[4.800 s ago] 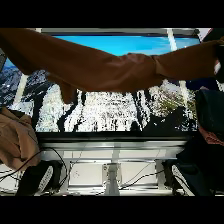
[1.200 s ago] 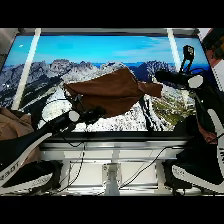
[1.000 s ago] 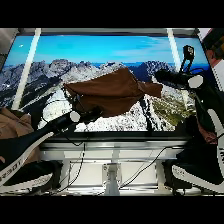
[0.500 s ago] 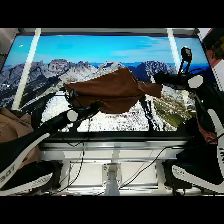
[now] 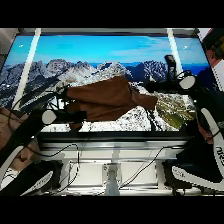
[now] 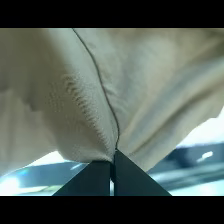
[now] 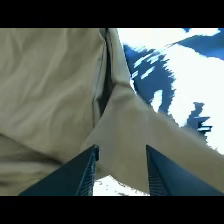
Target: Fold the clothes and pants, and hang the long-sleeved shirts on hangers.
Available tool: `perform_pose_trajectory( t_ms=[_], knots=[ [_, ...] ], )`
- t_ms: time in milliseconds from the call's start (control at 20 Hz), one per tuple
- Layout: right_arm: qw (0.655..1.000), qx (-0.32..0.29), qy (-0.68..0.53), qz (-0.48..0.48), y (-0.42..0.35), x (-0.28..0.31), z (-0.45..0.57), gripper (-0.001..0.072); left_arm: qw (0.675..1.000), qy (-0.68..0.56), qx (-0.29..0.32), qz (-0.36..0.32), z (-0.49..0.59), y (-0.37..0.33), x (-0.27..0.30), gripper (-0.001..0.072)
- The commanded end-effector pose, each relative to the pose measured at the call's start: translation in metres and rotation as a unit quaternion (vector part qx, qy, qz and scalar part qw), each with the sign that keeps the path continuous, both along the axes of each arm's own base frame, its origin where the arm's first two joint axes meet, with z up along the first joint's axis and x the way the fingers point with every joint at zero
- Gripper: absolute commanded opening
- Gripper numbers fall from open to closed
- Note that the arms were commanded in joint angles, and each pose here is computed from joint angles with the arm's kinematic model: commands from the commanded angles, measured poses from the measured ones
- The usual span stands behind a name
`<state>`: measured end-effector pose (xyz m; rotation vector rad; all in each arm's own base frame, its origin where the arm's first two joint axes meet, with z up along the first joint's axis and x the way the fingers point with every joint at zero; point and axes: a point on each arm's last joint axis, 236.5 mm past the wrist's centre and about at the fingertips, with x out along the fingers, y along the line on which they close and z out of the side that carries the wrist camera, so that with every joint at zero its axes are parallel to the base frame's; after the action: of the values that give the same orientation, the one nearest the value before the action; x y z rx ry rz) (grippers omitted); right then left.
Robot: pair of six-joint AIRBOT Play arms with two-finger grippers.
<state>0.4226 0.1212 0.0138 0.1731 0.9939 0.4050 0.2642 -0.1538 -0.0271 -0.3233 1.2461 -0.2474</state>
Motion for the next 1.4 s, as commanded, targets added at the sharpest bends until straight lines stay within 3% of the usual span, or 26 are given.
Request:
perform_pose_trajectory(
  t_ms=[0,100,200,400,500,800,1350],
  knots=[
    [0.998,0.007,0.035,0.047,0.039,-0.016,-0.022,0.0344,0.996,0.016,0.089,-0.003,0.009,0.059,-0.024,0.0014],
    [0.996,0.023,0.060,0.063,0.059,-0.027,-0.031,0.0345,0.994,-0.008,0.107,0.018,0.020,0.079,-0.019,0.0014],
    [0.993,0.034,0.082,0.077,0.074,-0.036,-0.040,0.0414,0.994,-0.021,0.105,0.040,0.027,0.090,-0.016,0.0014],
    [0.980,0.088,0.141,0.107,0.115,-0.062,-0.055,0.0445,0.993,-0.022,0.105,0.045,0.027,0.092,-0.014,0.0015],
    [0.972,0.118,0.158,0.131,0.136,-0.074,-0.056,0.0445,0.993,-0.022,0.105,0.045,0.027,0.092,-0.014,0.0014],
    [0.963,0.124,0.194,0.137,0.146,-0.085,-0.074,0.0445,0.993,-0.022,0.104,0.045,0.027,0.092,-0.014,0.0015],
    [0.959,0.159,0.203,0.120,0.166,-0.066,-0.090,0.0439,0.994,-0.016,0.092,0.062,0.027,0.089,-0.015,0.0015]
  ],
)
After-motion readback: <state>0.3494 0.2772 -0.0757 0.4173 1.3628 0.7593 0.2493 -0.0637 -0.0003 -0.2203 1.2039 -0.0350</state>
